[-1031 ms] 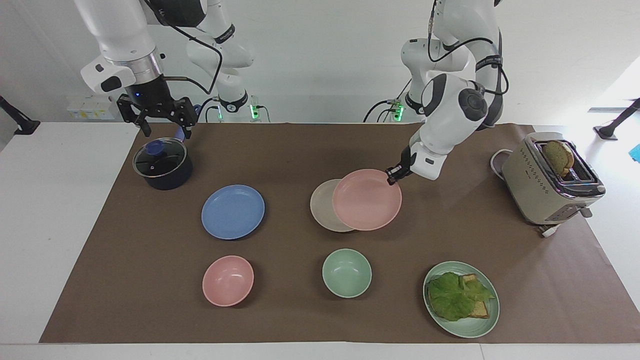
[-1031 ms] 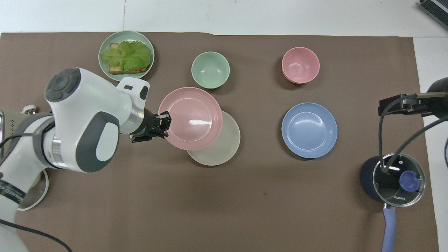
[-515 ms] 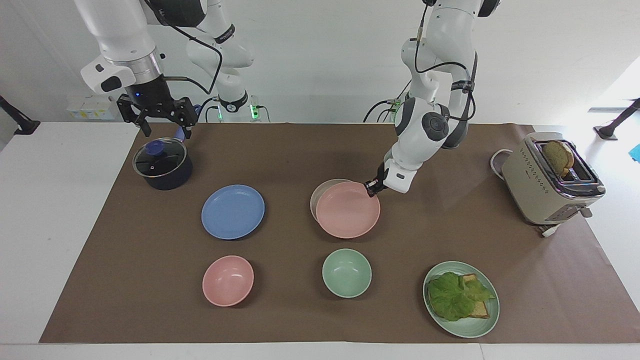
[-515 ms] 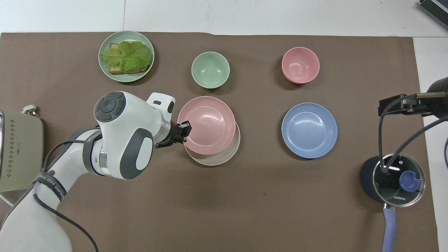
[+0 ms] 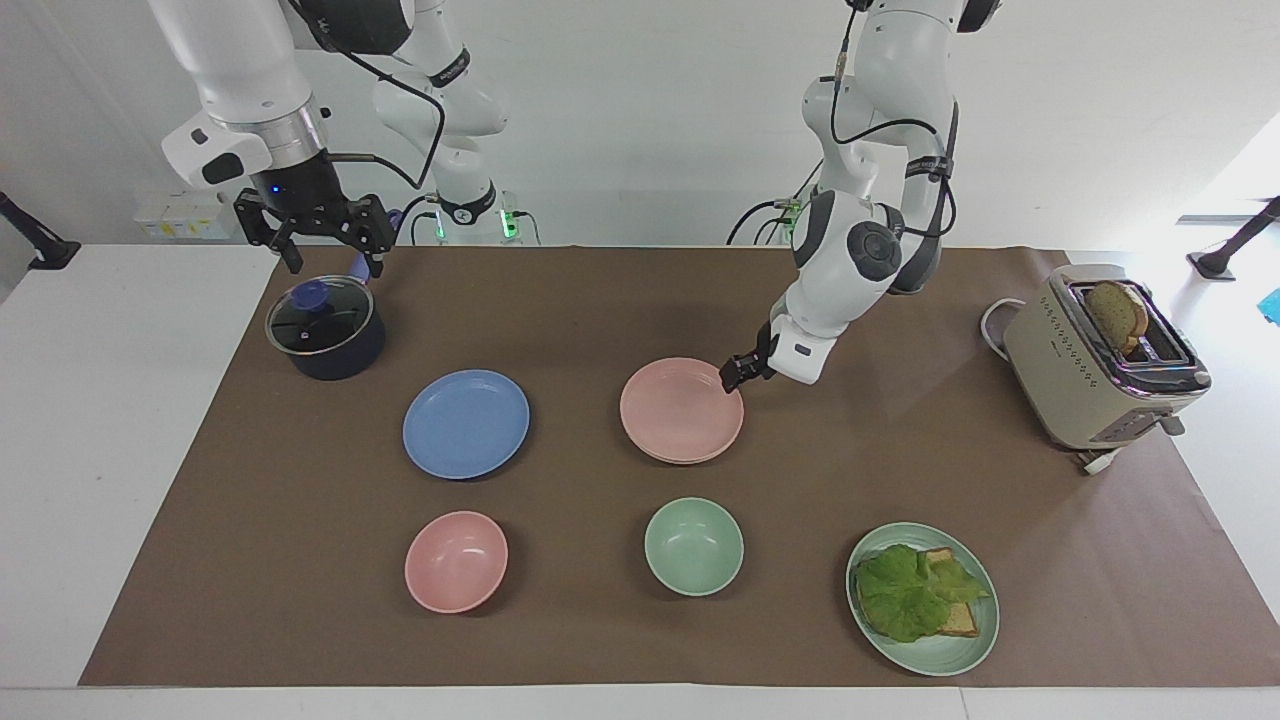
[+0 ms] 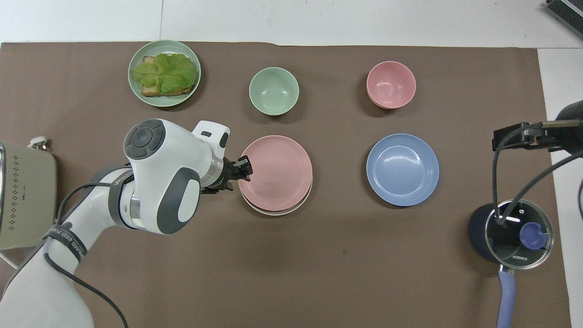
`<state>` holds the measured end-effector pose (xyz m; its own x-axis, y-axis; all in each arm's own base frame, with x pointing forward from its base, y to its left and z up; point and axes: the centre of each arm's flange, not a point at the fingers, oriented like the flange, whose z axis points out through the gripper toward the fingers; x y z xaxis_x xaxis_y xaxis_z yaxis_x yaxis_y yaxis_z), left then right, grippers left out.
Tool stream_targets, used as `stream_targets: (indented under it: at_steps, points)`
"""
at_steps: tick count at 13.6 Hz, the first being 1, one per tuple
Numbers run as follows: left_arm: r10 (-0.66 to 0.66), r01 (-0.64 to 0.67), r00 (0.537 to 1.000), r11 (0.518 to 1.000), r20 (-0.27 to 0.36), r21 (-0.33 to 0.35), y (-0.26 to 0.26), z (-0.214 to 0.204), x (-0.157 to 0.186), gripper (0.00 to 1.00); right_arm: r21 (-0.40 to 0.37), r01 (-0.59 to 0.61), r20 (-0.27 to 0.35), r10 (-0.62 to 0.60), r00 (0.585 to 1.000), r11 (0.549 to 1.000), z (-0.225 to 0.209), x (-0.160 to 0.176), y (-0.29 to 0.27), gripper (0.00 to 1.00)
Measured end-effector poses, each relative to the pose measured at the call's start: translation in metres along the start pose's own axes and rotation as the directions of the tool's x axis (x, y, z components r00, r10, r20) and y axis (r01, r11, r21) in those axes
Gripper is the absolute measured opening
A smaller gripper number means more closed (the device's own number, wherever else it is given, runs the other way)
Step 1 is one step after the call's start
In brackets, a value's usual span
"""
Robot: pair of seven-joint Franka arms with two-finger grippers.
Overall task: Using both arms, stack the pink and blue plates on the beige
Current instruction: 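Release the pink bowl and withdraw the left gripper to rest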
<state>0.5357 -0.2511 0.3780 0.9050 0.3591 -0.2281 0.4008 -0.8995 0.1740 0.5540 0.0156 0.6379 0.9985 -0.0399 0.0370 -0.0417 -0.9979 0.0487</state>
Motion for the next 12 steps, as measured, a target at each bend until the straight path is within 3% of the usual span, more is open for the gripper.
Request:
stream_targets:
  at_steps: [1, 4, 7, 10, 12]
  points:
    - [-0.003, 0.003, 1.000, 0.999, -0.004, 0.033, -0.013, -0.026, 0.012, 1.00, 0.000, 0.000, 0.002, 0.000, 1.000, 1.000, 0.000, 0.000, 0.000, 1.00]
    - [0.002, 0.007, 0.997, 0.993, -0.077, 0.115, -0.057, -0.109, 0.043, 1.00, 0.000, 0.000, 0.006, 0.000, 1.000, 1.000, 0.002, 0.000, 0.000, 1.00]
    - [0.116, -0.098, 0.985, 0.986, -0.130, 0.137, -0.110, -0.169, 0.070, 1.00, 0.008, 0.005, -0.008, -0.005, 1.000, 1.000, 0.021, 0.005, 0.004, 1.00]
    - [0.252, -0.218, 0.954, 0.956, -0.165, 0.198, -0.147, -0.228, 0.087, 1.00, 0.067, 0.011, -0.028, -0.010, 1.000, 0.998, 0.079, 0.014, 0.018, 1.00]
    - [0.338, -0.297, 0.929, 0.924, -0.149, 0.242, -0.159, -0.259, 0.084, 1.00, 0.071, 0.017, -0.044, -0.014, 0.999, 0.997, 0.125, 0.016, 0.025, 1.00]
